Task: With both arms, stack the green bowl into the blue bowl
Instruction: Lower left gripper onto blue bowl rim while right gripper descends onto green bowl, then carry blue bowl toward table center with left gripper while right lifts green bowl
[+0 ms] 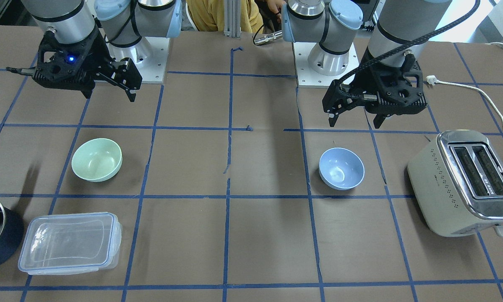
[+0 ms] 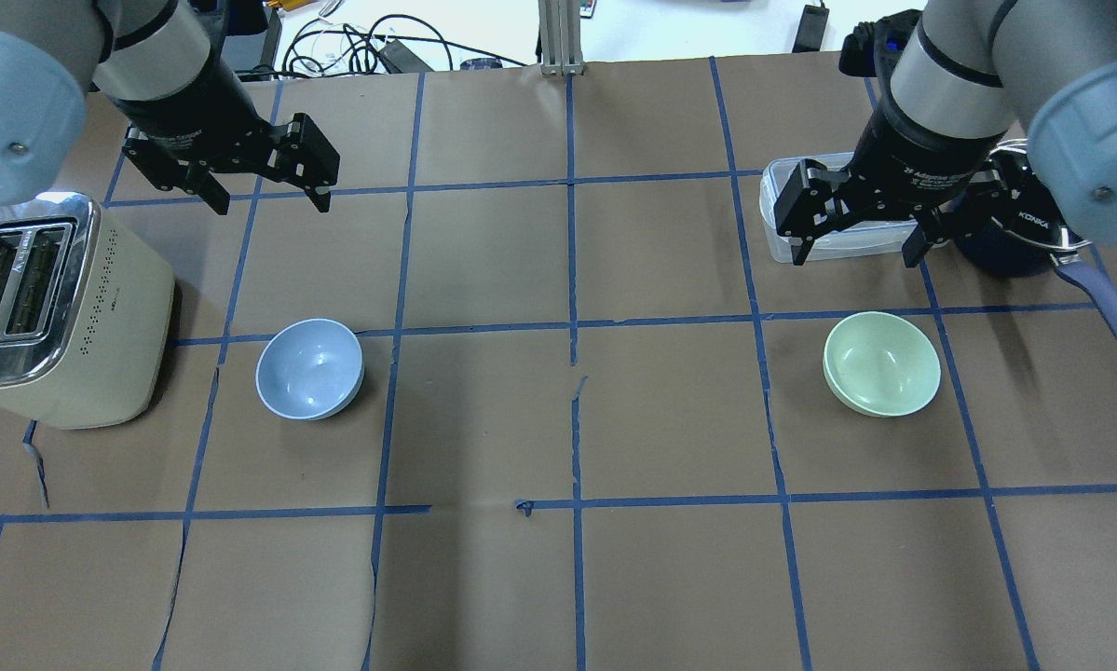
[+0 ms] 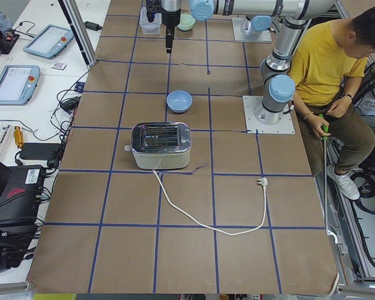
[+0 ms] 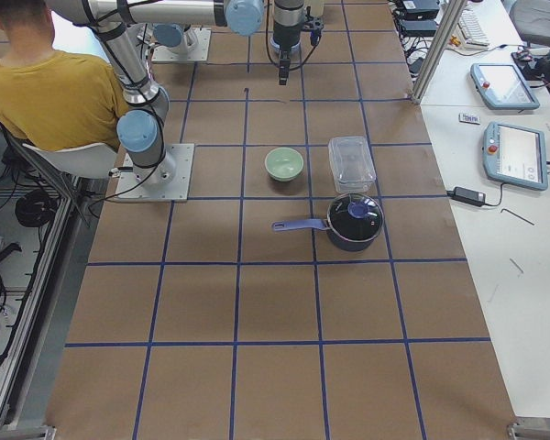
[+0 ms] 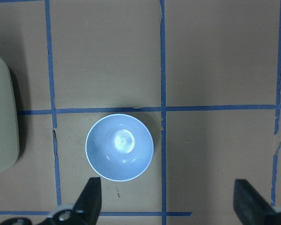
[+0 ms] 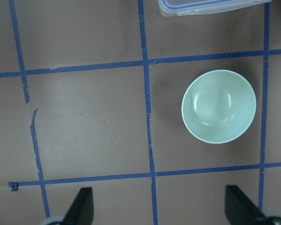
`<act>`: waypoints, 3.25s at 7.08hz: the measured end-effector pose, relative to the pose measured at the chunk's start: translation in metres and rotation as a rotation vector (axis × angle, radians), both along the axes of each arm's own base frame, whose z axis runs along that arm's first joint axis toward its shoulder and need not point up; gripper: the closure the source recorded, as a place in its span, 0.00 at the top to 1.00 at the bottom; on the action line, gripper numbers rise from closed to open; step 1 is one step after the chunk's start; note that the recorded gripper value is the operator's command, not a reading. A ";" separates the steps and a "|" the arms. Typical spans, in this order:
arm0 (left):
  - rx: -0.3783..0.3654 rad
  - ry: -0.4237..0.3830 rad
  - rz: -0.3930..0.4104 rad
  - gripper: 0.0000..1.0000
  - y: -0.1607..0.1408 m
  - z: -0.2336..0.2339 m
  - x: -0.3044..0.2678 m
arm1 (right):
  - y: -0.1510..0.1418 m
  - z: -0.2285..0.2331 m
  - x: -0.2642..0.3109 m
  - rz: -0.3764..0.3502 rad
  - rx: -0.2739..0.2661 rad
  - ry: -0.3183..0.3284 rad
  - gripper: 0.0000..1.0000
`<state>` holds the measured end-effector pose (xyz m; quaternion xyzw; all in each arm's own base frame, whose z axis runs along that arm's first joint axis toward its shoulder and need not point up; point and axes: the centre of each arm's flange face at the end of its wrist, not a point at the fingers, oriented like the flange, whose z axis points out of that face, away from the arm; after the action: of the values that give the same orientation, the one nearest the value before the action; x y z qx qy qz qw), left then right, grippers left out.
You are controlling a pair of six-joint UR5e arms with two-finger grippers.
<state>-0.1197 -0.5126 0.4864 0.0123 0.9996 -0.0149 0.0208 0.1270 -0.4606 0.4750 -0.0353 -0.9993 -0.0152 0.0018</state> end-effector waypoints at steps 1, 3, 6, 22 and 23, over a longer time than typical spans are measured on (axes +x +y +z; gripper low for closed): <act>0.015 0.009 -0.025 1.00 -0.004 -0.012 0.013 | -0.004 -0.004 -0.007 -0.010 0.002 0.018 1.00; 0.055 0.020 -0.019 1.00 -0.008 -0.074 0.073 | -0.024 -0.038 -0.046 -0.078 0.073 0.052 1.00; 0.111 0.042 -0.054 1.00 0.013 -0.188 0.139 | -0.032 -0.092 -0.068 -0.029 0.138 0.037 1.00; 0.046 0.270 0.223 0.00 -0.008 -0.233 -0.140 | 0.031 -0.267 -0.088 0.390 0.063 0.007 0.49; 0.042 0.272 0.221 0.00 -0.019 -0.241 -0.147 | 0.033 -0.271 -0.088 0.389 0.071 0.003 0.28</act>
<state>-0.2670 -0.5315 0.2451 -0.0992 0.9886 0.0066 -0.1132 0.0393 -0.4274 0.2044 0.1584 -0.9861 -0.0496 0.0075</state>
